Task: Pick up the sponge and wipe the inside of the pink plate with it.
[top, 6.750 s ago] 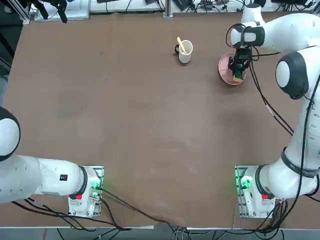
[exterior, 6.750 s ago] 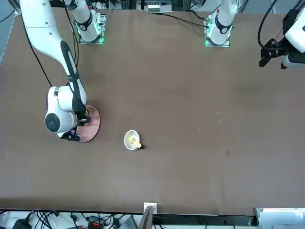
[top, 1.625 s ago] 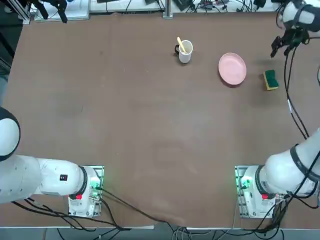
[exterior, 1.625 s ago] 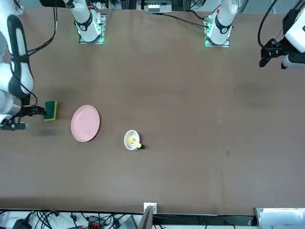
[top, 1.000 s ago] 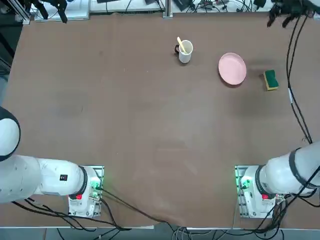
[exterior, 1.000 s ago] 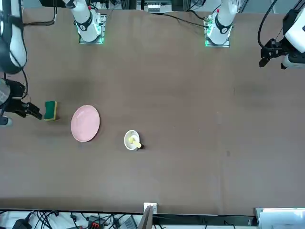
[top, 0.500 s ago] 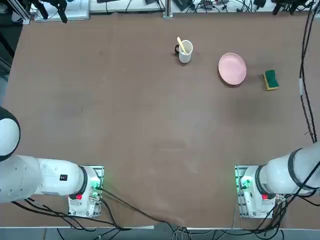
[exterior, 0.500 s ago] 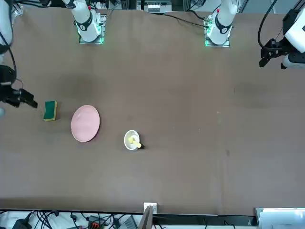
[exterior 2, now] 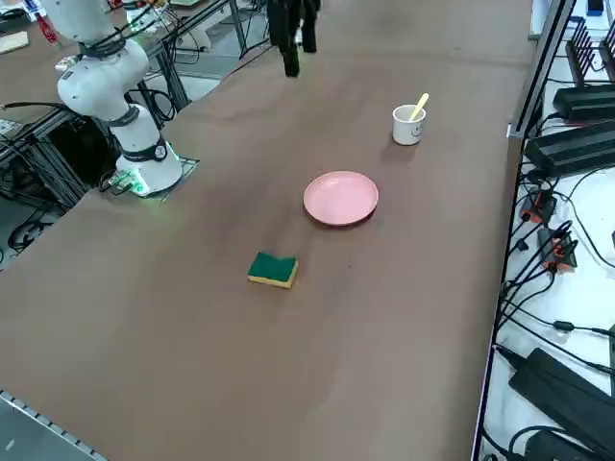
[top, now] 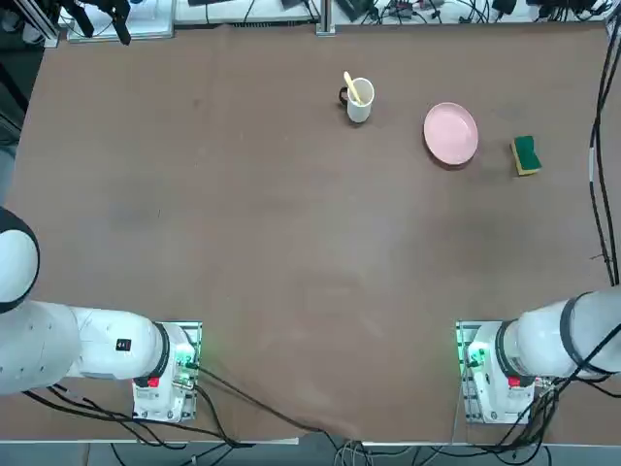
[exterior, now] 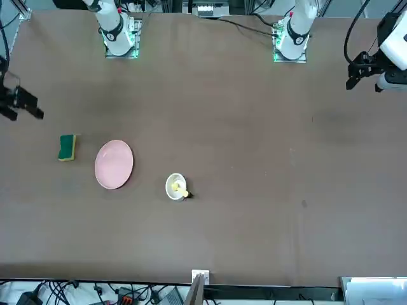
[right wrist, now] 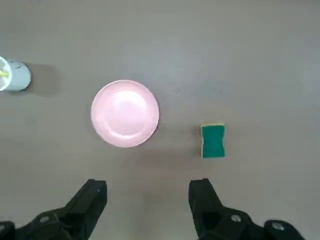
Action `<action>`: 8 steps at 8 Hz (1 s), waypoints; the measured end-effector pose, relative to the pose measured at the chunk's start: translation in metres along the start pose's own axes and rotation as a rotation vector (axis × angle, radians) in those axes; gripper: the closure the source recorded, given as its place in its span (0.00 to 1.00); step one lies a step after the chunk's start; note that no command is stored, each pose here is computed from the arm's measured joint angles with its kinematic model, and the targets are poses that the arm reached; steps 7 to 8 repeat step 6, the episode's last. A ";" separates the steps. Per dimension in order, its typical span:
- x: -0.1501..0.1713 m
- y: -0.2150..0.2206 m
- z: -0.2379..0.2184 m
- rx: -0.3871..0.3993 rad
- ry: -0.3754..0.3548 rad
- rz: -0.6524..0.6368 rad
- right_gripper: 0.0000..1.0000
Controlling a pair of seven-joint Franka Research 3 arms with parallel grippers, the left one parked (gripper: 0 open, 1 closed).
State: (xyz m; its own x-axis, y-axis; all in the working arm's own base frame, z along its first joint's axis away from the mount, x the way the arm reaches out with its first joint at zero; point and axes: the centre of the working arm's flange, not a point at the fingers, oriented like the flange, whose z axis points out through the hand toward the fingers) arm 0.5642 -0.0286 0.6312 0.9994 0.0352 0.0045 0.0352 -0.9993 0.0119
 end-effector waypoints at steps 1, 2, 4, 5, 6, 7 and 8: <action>-0.013 -0.012 -0.014 0.004 -0.008 0.023 0.00; -0.027 -0.025 -0.023 0.006 -0.020 0.039 0.00; -0.057 -0.035 -0.024 0.006 -0.036 0.051 0.00; -0.066 -0.034 -0.022 0.007 -0.041 0.054 0.00; -0.067 -0.034 -0.022 0.008 -0.039 0.056 0.00; -0.067 -0.034 -0.022 0.008 -0.039 0.056 0.00; -0.067 -0.034 -0.022 0.008 -0.039 0.056 0.00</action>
